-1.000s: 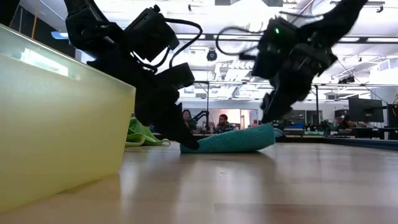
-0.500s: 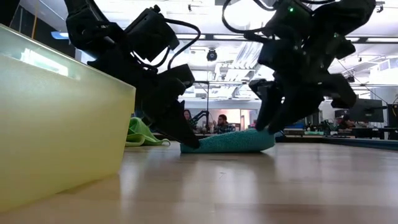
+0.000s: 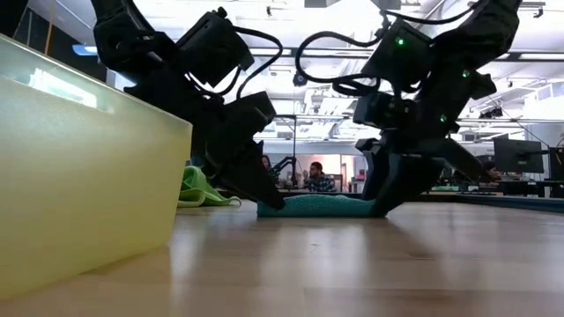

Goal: Roll microfiber towels into tight, uniform cylinder then place into a basket
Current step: Roll the blue microfiber towel

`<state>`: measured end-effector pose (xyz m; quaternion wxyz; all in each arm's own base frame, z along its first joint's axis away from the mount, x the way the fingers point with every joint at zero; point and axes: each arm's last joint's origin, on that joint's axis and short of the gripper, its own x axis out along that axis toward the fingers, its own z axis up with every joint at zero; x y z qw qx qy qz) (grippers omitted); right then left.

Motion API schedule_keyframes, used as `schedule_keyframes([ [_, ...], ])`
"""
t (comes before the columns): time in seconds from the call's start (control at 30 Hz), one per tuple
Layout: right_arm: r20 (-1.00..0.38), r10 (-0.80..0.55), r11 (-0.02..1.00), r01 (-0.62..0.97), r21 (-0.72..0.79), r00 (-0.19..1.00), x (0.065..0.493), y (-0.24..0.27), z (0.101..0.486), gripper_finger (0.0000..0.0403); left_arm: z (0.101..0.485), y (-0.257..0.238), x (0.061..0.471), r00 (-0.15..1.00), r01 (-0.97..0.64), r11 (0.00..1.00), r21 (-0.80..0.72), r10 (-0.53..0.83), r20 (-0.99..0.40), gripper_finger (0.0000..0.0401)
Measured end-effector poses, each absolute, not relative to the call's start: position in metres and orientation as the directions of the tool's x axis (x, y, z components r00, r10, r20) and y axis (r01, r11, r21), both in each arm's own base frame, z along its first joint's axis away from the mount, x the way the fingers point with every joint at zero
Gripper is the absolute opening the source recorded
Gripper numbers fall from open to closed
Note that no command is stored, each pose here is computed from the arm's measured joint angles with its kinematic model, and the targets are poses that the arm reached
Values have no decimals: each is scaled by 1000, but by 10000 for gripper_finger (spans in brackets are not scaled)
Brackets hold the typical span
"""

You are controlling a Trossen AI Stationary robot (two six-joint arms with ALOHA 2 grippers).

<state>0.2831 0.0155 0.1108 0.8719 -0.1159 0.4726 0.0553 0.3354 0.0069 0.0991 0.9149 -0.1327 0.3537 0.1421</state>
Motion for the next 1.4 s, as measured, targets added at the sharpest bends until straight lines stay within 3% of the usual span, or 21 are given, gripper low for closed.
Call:
schedule_keyframes([
  [0.17, -857, -30, 985, -131, -113, 515, 281, 15, 107, 115, 106, 6, 335, 728, -346, 921, -177, 144, -671, 111],
  [0.47, -862, 1, 999, -41, -23, 506, 281, 5, 106, 10, 141, 4, 331, 788, -253, 948, -194, 85, -610, 130],
  [0.67, -837, 176, 974, 33, 225, 517, 280, -15, 107, 14, 149, 1, 330, 806, -153, 986, -60, 89, -585, 136],
  [0.93, -732, 432, 818, 112, 564, 527, 274, -40, 109, 7, 146, -9, 330, 788, -88, 967, 239, 214, -577, 136],
  [1.1, -718, 442, 780, 165, 604, 537, 273, -47, 109, 7, 144, -13, 332, 789, -8, 925, 379, 238, -566, 136],
  [1.4, -722, 432, 783, 172, 597, 540, 273, -48, 110, 7, 122, -11, 340, 793, -25, 926, 376, 248, -557, 136],
])
